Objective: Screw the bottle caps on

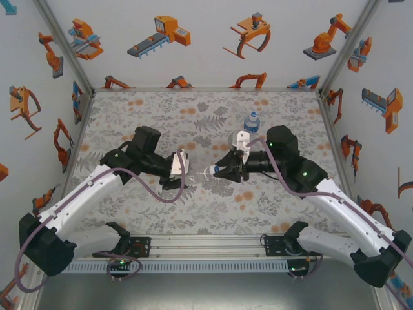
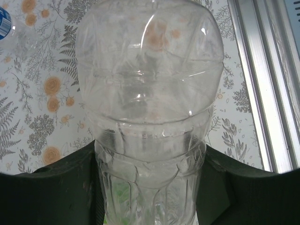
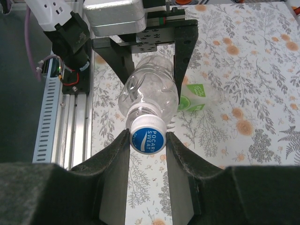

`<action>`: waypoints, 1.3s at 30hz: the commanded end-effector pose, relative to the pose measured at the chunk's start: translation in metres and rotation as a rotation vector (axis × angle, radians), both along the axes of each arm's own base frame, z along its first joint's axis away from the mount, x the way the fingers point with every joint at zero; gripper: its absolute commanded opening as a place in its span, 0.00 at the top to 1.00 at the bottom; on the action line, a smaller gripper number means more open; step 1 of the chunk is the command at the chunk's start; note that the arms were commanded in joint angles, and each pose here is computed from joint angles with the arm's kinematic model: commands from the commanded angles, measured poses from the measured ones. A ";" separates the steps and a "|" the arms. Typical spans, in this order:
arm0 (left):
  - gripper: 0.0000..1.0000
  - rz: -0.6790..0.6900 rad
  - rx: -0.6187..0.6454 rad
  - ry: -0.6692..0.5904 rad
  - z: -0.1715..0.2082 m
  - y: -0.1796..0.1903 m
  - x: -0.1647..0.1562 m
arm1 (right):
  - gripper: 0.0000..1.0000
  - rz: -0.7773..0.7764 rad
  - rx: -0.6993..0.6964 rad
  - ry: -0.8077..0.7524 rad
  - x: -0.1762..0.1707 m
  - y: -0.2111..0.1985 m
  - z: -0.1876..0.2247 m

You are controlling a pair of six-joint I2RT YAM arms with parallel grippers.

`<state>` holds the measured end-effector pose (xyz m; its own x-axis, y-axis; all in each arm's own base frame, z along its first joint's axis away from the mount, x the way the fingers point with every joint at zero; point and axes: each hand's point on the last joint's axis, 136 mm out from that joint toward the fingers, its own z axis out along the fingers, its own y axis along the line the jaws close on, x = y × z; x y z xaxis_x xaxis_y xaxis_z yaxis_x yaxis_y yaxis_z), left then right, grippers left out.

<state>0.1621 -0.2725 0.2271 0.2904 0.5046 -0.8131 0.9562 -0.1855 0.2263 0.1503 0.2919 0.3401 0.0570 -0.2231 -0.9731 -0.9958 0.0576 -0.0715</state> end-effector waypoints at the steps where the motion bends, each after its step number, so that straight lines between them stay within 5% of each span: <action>1: 0.91 -0.029 -0.035 -0.003 0.015 -0.005 -0.003 | 1.00 0.037 0.002 -0.042 -0.005 0.003 0.008; 18: 0.93 -0.027 -0.035 -0.002 0.017 -0.005 -0.003 | 1.00 0.073 -0.053 -0.017 -0.013 0.003 -0.005; 39: 1.00 -0.061 -0.023 0.055 0.018 -0.006 -0.010 | 1.00 0.226 -0.123 -0.339 -0.021 0.014 -0.010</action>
